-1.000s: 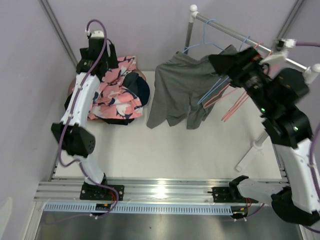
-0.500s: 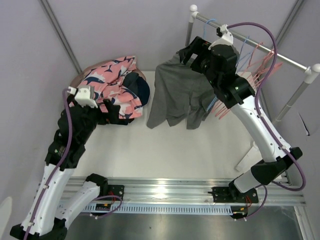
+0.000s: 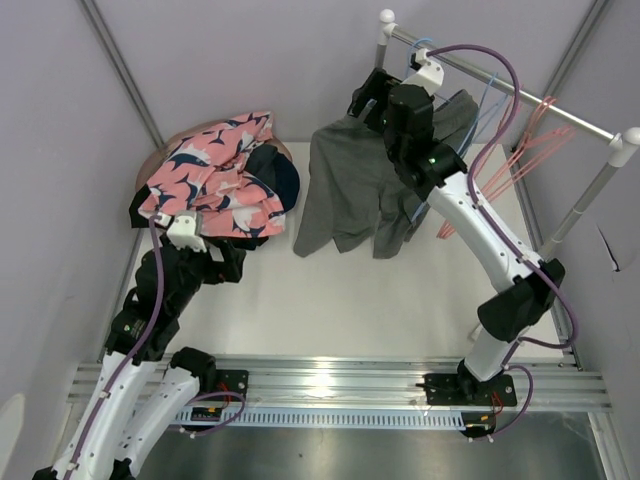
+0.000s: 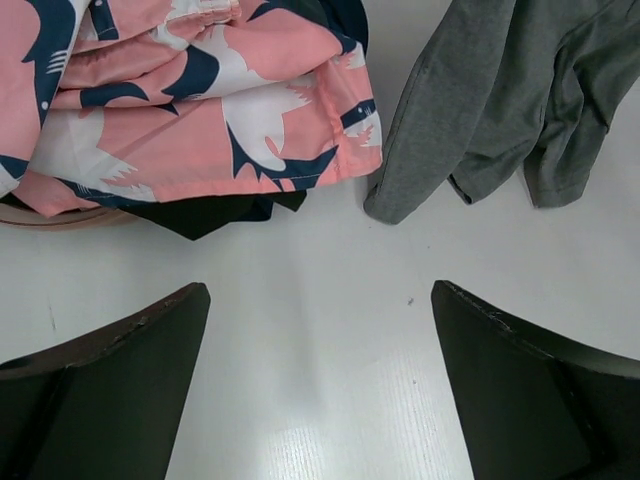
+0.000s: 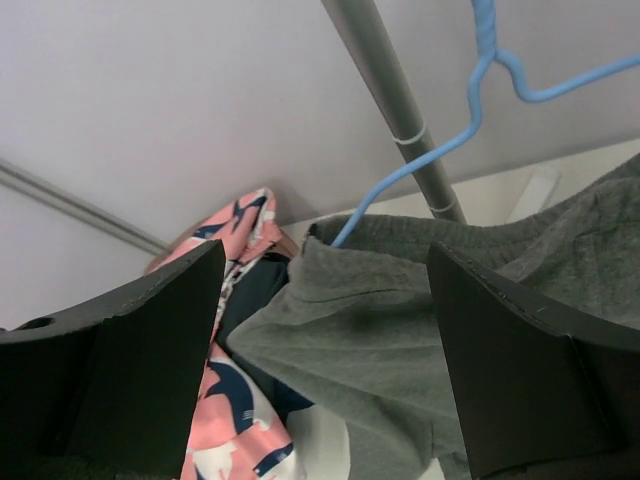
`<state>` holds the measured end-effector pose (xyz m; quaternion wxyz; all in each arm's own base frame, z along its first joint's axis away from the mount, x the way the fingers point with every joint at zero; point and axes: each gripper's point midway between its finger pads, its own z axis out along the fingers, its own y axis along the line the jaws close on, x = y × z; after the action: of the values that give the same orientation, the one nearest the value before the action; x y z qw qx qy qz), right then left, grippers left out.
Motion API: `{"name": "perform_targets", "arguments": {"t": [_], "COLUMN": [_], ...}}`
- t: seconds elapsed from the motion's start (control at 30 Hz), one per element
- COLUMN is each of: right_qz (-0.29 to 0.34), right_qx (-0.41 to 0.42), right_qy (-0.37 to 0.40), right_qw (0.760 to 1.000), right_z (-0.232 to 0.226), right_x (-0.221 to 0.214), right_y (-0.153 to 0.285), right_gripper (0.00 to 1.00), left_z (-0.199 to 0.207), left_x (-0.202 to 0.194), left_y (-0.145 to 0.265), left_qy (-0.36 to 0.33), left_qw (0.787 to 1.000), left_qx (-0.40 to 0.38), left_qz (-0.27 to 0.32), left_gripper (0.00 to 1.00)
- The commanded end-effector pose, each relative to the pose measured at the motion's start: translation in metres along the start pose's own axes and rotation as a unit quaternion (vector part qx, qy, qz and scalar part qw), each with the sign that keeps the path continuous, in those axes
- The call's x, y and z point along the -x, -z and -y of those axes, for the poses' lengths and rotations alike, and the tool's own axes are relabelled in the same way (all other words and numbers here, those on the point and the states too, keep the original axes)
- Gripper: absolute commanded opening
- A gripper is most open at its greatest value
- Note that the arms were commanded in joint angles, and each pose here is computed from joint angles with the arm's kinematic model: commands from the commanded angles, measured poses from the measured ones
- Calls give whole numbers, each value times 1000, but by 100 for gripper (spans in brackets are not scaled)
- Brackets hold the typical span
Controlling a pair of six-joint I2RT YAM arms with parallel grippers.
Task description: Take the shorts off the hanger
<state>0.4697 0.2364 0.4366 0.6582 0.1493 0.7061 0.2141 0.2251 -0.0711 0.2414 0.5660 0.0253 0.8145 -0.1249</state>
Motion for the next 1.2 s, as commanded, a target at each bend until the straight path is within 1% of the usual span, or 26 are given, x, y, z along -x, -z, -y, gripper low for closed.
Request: {"name": "perform_targets", "arguments": {"t": [0.0, 0.23, 0.33, 0.37, 0.43, 0.53, 0.6, 0.77, 0.8, 0.83, 0.87, 0.93, 1.03, 1.07, 1.1, 1.13, 1.17], "right_qz": [58, 82, 86, 89, 90, 90, 88, 90, 90, 90, 89, 91, 89, 88, 89, 88, 89], "right_qx": [-7, -23, -29, -33, -34, -40, -40, -42, -42, -42, -42, -45, -47, -45, -47, -46, -47], "right_qy": [-27, -28, -31, -33, -34, -36, -37, -39, -40, -40, -41, -45, -54, -56, -58, -60, -62], "right_qw": [998, 996, 995, 995, 995, 995, 995, 994, 994, 994, 994, 994, 993, 993, 993, 993, 993], "right_z": [-10, -10, -8, -7, -6, -1, 1, 4, 4, 5, 5, 6, 9, 8, 8, 9, 8], "right_x": [33, 35, 33, 34, 32, 33, 33, 36, 37, 38, 37, 38, 36, 34, 34, 33, 32], "right_y": [-6, -25, -33, -34, -38, -41, -42, -41, -41, -41, -41, -40, -41, -41, -41, -42, -42], "right_gripper": [87, 83, 76, 68, 61, 55, 40, 26, 22, 16, 15, 7, 0, 0, 4, 15, 31], "left_z": [7, 7, 8, 8, 9, 10, 10, 9, 9, 9, 10, 10, 11, 11, 11, 11, 11], "left_x": [5, 6, 6, 6, 3, 6, 5, 4, 4, 4, 4, 3, 3, 3, 4, 3, 2], "left_y": [-3, -3, -2, -1, -2, -1, -1, -3, -2, -3, -2, -2, -2, -2, -2, -2, -3], "left_qy": [2, 2, 1, 1, 0, 0, -1, -1, -1, -1, -1, -1, -2, -2, -3, -3, -2], "left_qw": [1000, 1000, 1000, 1000, 1000, 1000, 1000, 1000, 1000, 1000, 1000, 1000, 1000, 1000, 1000, 1000, 1000], "left_qx": [-14, -16, -18, -18, -20, -20, -20, -18, -18, -18, -19, -19, -20, -20, -21, -21, -21], "left_qz": [9, 14, 15, 16, 13, 15, 14, 10, 11, 10, 11, 9, 9, 9, 10, 8, 7], "left_gripper": [99, 99, 99, 99, 99, 99, 99, 99, 99, 99, 99, 99, 99, 99, 99, 99, 99]}}
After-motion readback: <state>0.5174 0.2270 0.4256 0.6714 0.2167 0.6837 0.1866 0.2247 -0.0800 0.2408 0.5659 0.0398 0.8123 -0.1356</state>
